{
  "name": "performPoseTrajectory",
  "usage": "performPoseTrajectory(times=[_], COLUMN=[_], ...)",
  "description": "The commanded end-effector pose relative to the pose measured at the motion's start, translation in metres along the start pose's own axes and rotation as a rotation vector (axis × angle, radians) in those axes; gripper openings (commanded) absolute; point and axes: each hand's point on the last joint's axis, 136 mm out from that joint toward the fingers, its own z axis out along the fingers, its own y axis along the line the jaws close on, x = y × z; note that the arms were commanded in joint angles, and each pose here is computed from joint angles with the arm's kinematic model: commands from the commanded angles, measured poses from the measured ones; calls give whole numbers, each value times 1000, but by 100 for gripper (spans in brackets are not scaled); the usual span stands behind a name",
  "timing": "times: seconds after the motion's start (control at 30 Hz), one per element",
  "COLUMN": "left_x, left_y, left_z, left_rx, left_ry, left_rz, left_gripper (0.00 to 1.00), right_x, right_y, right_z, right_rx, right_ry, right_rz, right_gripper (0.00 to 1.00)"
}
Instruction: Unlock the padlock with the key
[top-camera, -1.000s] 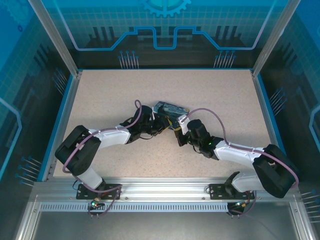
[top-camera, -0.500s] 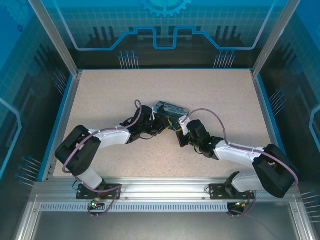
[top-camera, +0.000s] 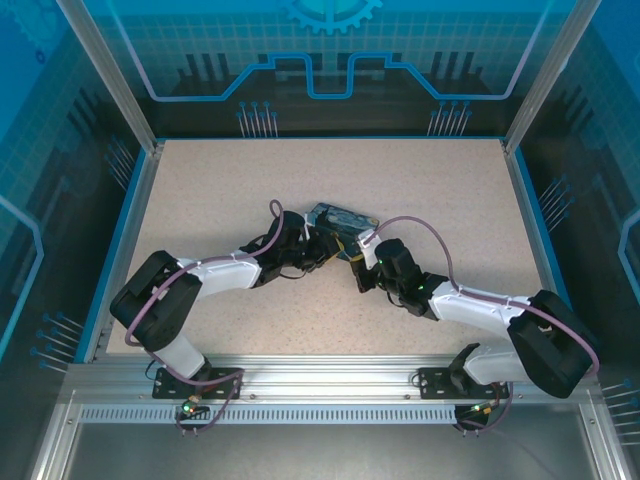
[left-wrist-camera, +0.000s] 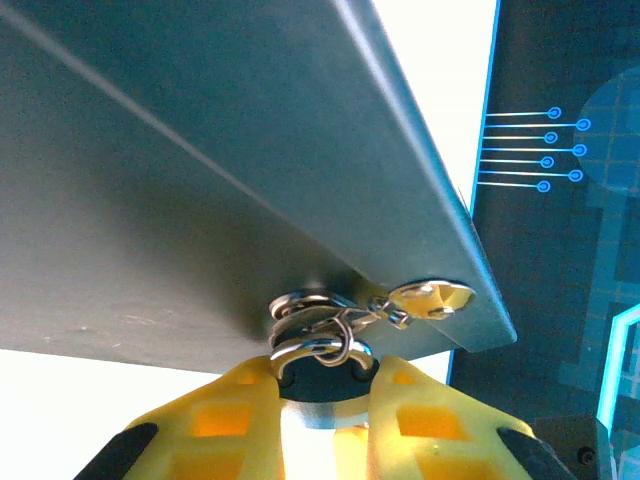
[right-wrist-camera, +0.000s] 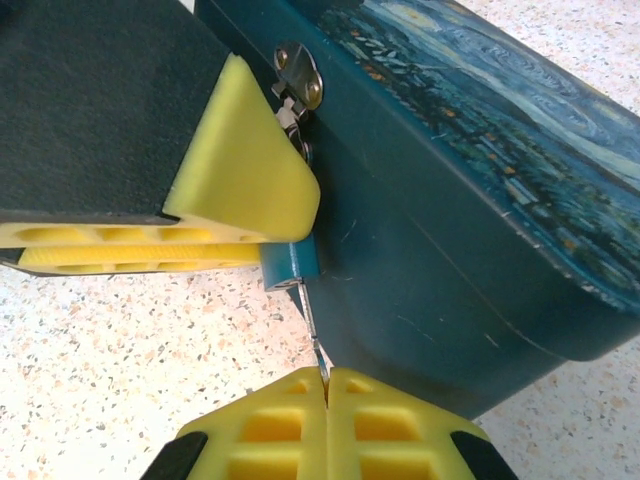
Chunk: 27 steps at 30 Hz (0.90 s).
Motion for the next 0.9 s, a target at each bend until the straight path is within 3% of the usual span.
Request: performPoseTrajectory(times=[0.0, 0.43, 0.87], left_x=[-1, -1, 0], left_y=[-24, -24, -24], left_z=[-3, -4, -4], left_rx=[80, 80, 82], left_ry=[-3, -5, -1], left_rz=[33, 32, 35], left_gripper=[1, 1, 1], right_x=[-12, -7, -19], right_y=[6, 6, 11], right_z=[-1, 7, 3], right_rx=[-26, -13, -32], right_ry=[-40, -4, -46], right_rz=[-8, -12, -16], right_gripper=[0, 0, 0])
